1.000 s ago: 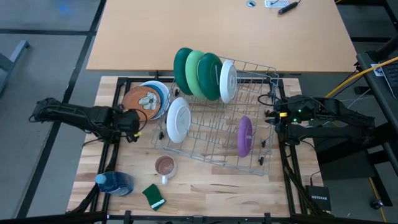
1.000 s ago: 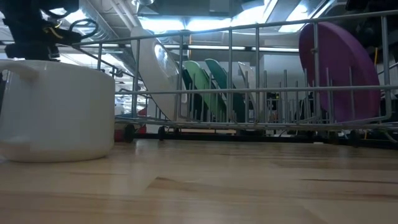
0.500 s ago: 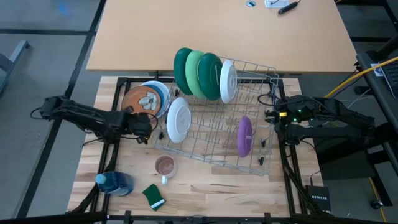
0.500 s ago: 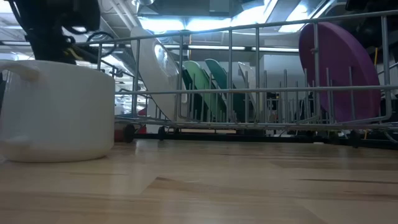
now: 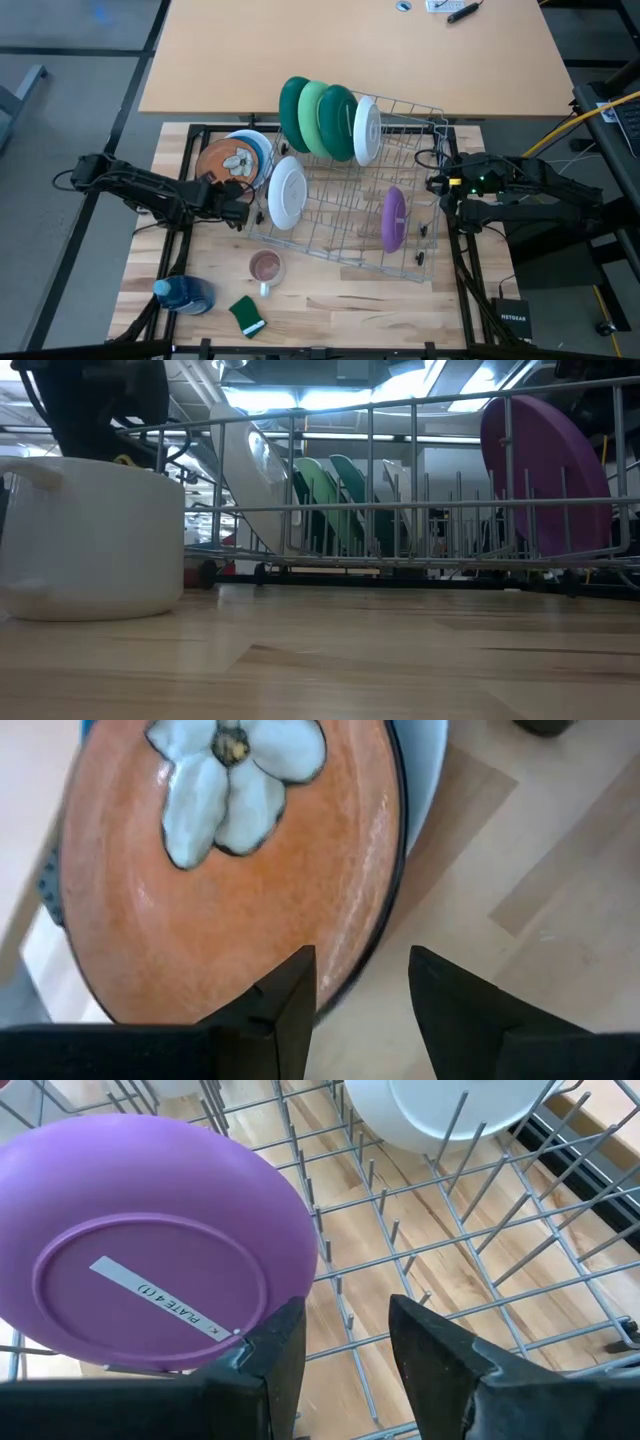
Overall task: Sort dishes
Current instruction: Put the orange plate into the dishwasher rack
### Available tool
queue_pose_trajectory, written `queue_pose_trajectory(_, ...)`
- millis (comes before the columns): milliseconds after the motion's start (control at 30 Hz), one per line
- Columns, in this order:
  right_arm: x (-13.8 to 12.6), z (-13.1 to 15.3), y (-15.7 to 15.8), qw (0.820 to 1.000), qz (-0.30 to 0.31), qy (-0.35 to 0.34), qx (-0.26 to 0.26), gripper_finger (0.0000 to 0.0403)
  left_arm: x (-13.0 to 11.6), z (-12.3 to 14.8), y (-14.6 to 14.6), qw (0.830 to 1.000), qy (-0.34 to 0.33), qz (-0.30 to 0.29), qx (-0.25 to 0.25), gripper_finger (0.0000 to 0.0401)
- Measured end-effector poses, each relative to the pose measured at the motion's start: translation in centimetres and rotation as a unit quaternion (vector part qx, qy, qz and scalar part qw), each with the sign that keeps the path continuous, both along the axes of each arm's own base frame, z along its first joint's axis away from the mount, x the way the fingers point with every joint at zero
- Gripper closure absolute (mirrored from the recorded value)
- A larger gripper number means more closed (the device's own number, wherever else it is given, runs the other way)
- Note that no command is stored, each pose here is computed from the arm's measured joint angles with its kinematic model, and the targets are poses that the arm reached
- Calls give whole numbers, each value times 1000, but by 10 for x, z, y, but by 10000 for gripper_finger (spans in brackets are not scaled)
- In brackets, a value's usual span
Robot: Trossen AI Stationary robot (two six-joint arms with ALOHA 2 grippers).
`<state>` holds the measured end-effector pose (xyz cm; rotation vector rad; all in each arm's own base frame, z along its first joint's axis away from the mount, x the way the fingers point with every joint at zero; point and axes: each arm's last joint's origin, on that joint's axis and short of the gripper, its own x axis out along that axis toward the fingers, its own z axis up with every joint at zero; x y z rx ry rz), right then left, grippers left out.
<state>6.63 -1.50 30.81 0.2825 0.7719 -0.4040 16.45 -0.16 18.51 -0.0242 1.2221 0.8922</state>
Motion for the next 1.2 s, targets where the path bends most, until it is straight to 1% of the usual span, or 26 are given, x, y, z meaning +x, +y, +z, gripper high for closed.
queue_pose_trajectory(133, 0, 0, 0, 1000, 0, 0, 0, 251, 0, 0, -3, 1000, -12, 12, -7, 253)
queue_pose_trajectory(333, 0, 0, 0, 1000, 0, 1, 0, 251, 0, 0, -6, 993, -73, 90, -14, 253)
queue_pose_trajectory(433, 0, 0, 0, 1000, 2, 1, -2, 251, -1, 0, -7, 991, -85, 105, -16, 253)
queue_pose_trajectory(667, 0, 0, 0, 1000, 3, 2, -2, 251, -1, 0, -6, 995, -67, 80, -5, 253)
queue_pose_trajectory(833, 0, 0, 0, 1000, 3, 2, -3, 251, -1, 1, -5, 999, -36, 30, 20, 253)
queue_pose_trajectory(1100, -1, -1, 0, 1000, 3, 5, -2, 251, -1, 0, -11, 999, -6, -28, 23, 253)
queue_pose_trajectory(1200, -1, -1, 0, 1000, 3, 6, -2, 251, -3, 0, -18, 999, 4, -51, 12, 253)
